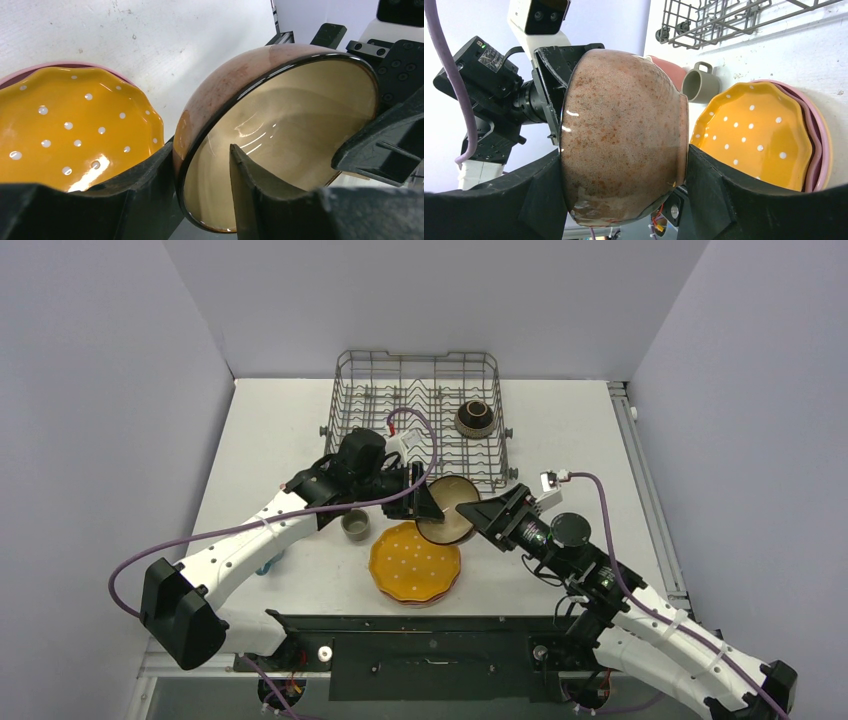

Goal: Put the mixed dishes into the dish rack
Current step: Pick up the bowl from the center of the board.

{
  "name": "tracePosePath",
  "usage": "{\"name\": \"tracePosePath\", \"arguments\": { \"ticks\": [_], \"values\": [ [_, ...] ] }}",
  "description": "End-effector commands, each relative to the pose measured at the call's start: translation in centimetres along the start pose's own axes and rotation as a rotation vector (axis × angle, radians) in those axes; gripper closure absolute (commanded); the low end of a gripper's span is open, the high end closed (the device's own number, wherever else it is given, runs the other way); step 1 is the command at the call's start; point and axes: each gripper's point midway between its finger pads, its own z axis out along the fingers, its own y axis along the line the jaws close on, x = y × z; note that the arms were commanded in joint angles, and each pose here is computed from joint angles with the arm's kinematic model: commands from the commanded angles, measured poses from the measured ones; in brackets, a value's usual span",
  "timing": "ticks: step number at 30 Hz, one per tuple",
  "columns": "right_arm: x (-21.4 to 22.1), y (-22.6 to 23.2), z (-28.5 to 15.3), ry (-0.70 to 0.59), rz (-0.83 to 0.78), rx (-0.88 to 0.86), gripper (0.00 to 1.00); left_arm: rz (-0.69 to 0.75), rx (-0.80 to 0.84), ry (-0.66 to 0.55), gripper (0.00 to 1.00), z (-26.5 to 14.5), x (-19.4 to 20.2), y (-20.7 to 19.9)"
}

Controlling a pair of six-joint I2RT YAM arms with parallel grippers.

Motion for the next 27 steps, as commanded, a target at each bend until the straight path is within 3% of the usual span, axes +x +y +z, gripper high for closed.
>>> {"name": "tracePosePath", "arguments": {
  "ticks": [1,27],
  "values": [
    [-2.9,5.4,-0.5,-0.100,-0.006,-0.147,1.00,0.063,0.101,-0.061,0.60,-1.0,-1.8,-2.6],
    [-3.6,5.5,-0.8,-0.127,-0.011,-0.124,1.00,0.074,0.048,-0.077,0.51,-1.7,-2.7,-1.4]
  ]
}}
